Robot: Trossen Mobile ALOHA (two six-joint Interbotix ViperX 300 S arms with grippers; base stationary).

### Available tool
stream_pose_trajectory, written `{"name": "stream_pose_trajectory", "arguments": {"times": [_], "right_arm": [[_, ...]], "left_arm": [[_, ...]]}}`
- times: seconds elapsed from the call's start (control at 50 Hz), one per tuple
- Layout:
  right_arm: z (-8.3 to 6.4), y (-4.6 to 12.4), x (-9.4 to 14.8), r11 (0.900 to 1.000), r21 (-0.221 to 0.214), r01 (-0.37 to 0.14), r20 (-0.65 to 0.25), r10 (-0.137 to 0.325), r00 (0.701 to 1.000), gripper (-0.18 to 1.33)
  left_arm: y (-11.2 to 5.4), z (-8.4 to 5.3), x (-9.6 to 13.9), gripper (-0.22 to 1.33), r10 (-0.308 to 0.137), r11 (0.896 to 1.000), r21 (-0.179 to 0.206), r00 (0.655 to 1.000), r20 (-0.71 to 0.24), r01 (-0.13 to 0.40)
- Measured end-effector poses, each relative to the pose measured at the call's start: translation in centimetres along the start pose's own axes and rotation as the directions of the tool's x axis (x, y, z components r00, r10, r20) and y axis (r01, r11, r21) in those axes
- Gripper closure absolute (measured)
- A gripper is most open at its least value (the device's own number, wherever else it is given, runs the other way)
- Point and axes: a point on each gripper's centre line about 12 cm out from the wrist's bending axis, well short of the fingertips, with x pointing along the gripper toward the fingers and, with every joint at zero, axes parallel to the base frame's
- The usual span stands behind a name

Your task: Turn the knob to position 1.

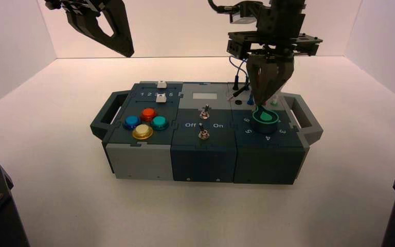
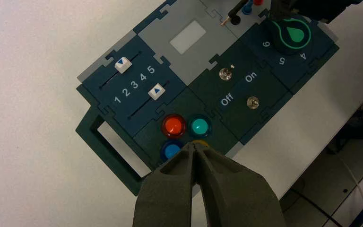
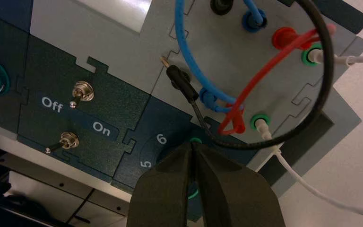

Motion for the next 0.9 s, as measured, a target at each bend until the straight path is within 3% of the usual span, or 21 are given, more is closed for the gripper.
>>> {"name": "stream_pose_trajectory", "arguments": {"times": [0.34, 0.68, 0.9], "right_arm": [[-0.1, 0.0, -3.3, 0.9998, -0.009, -0.017, 0.107, 0.018, 0.994, 1.28], [-2.7, -0.3, -4.2, 0.9998, -0.015, -0.016, 0.081, 0.017, 0.997, 1.29], [-3.2, -0.4, -4.2, 0.9994, -0.029, -0.016, 0.082, 0.018, 0.996, 1.28]], "left_arm": [[0.0, 0.1, 0.0, 1.28, 0.002, 1.0, 0.004, 1.0, 0.008, -0.002], [0.2, 0.0, 0.2, 1.28, 0.018, 1.0, 0.02, 1.0, 0.005, -0.018], [0.4, 0.0, 0.1, 1.28, 0.026, 0.999, 0.026, 1.0, 0.008, -0.026]]}}
